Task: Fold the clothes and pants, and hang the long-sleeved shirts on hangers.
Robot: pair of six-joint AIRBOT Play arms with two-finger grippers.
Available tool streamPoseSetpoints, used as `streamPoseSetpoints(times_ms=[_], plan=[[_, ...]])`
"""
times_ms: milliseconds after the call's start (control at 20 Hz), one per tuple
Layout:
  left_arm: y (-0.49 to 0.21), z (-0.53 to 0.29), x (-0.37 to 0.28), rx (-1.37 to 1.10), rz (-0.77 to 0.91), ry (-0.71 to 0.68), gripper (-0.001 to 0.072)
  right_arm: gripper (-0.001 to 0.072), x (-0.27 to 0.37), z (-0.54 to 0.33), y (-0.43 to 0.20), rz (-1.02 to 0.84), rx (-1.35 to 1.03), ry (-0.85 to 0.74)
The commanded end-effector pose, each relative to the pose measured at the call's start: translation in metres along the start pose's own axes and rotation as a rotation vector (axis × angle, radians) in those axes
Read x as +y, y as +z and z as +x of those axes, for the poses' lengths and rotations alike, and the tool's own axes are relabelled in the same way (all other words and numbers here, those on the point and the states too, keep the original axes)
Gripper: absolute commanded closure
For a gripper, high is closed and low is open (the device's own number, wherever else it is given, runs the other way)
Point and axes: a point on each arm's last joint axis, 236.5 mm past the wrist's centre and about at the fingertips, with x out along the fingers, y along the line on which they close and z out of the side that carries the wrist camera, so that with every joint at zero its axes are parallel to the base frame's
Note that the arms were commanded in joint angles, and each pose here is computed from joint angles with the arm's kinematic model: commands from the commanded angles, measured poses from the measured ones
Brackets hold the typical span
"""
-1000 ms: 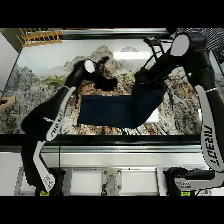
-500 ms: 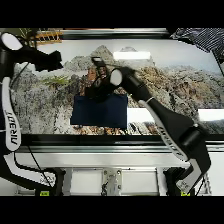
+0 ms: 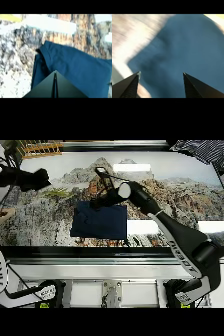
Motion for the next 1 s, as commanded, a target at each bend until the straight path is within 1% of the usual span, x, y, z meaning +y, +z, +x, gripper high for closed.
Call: streamPoseSetpoints(times_ms=[0, 100, 150, 200, 300, 600, 650, 700, 750, 800, 850, 900, 950], plan=[[-0.068, 0.030, -0.002, 0.084, 0.014, -0.003, 0.0696, 0.0128, -0.100, -0.037, -0.077, 0.135, 0.165, -0.189], [-0.101, 0.045, -0.007, 0.126, 0.026, -0.008, 0.0697, 0.0116, -0.142, -0.043, -0.125, 0.331, 0.214, -0.206], [-0.111, 0.050, -0.010, 0.138, 0.035, -0.012, 0.0697, 0.0091, -0.151, -0.039, -0.139, 0.428, 0.212, -0.173], [-0.120, 0.054, -0.014, 0.144, 0.045, -0.017, 0.0697, -0.0006, -0.156, -0.033, -0.148, 0.525, 0.193, -0.131], [-0.134, 0.058, -0.022, 0.170, 0.066, -0.025, 0.0697, -0.0008, -0.157, -0.017, -0.151, 0.633, 0.145, -0.042], [-0.140, 0.061, -0.041, 0.173, 0.108, -0.052, 0.0697, -0.0007, -0.115, 0.045, -0.131, 0.714, 0.064, 0.182], [-0.141, 0.062, -0.043, 0.175, 0.113, -0.054, 0.0697, 0.0013, -0.106, 0.052, -0.127, 0.711, 0.047, 0.202], [-0.141, 0.062, -0.043, 0.175, 0.113, -0.054, 0.0697, 0.0140, -0.098, 0.057, -0.122, 0.695, 0.025, 0.216], [-0.141, 0.062, -0.044, 0.176, 0.109, -0.056, 0.0697, 0.0364, -0.093, 0.060, -0.114, 0.663, -0.009, 0.225], [-0.141, 0.062, -0.044, 0.177, 0.105, -0.055, 0.0696, 0.0613, -0.090, 0.058, -0.105, 0.621, -0.036, 0.235], [-0.142, 0.062, -0.044, 0.178, 0.105, -0.055, 0.0697, 0.0697, -0.091, 0.050, -0.094, 0.576, -0.061, 0.232], [-0.142, 0.062, -0.043, 0.180, 0.106, -0.054, 0.0697, 0.0697, -0.097, 0.035, -0.083, 0.527, -0.081, 0.213], [-0.142, 0.062, -0.043, 0.180, 0.106, -0.054, 0.0697, 0.0698, -0.112, 0.015, -0.073, 0.490, -0.100, 0.161]])
